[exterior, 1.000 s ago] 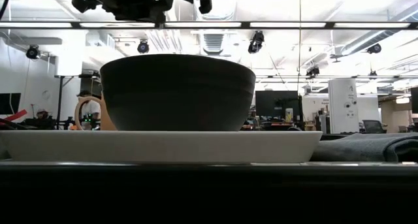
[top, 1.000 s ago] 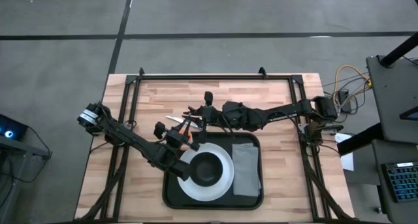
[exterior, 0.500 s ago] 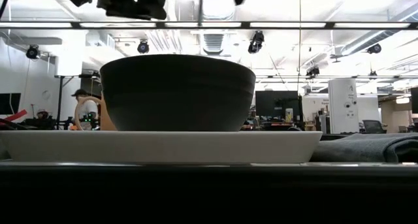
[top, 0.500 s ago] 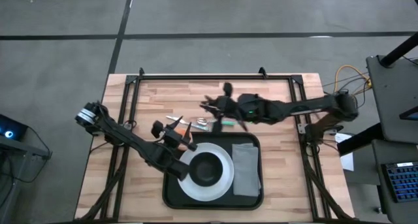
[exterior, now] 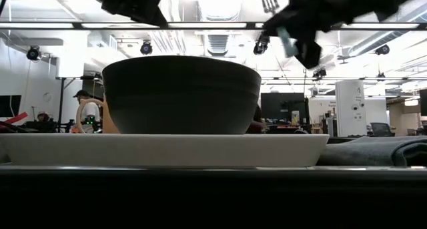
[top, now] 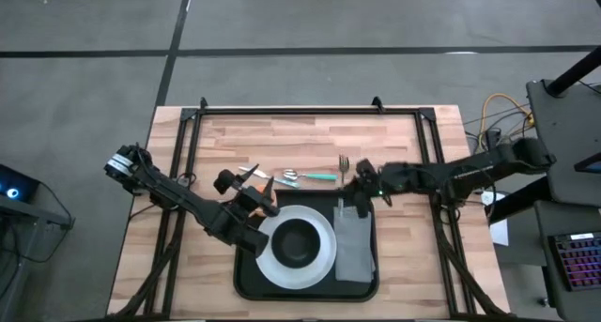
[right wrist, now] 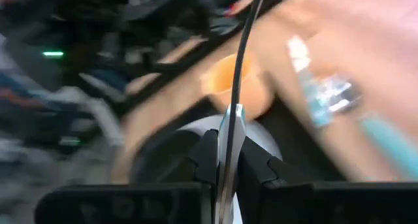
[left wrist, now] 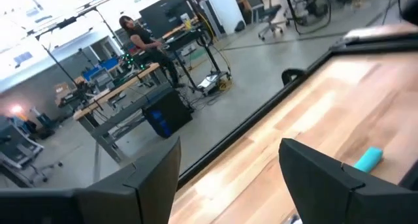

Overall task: Set up tray
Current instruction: Put the blue fork on the gray napkin on the black tray

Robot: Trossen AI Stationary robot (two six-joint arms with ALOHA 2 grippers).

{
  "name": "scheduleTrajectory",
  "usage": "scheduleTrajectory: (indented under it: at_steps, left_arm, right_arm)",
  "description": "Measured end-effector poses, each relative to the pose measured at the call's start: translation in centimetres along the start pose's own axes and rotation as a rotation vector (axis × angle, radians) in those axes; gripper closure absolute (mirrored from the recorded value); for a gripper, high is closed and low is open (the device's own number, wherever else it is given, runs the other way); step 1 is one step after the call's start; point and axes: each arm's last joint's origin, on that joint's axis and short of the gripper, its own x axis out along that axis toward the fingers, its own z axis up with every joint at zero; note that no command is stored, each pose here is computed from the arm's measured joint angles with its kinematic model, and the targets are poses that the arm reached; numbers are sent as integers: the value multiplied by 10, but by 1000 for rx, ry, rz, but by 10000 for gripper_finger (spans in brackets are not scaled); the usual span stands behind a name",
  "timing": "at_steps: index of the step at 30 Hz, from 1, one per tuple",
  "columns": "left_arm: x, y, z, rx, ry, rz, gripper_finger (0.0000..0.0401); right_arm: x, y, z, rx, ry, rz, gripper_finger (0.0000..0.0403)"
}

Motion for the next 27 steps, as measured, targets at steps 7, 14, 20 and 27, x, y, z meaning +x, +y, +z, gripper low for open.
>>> scheduleTrajectory:
  at_steps: [7, 14, 20, 27]
  left_arm:
    - [0, 0, 0, 48, 11, -7, 163]
    - [0, 0, 0, 43, 10, -7, 163]
    - [0, -1, -1, 41, 19, -13, 163]
    - [0, -1, -1, 36, 22, -16, 163]
  right_arm:
    - [-7, -11, -59, 276, 95, 75, 386]
    - [-8, 0, -95, 510, 71, 129, 386]
    - [5, 16, -128, 685, 171, 42, 386]
    - [31, 36, -144, 788, 280, 29, 386]
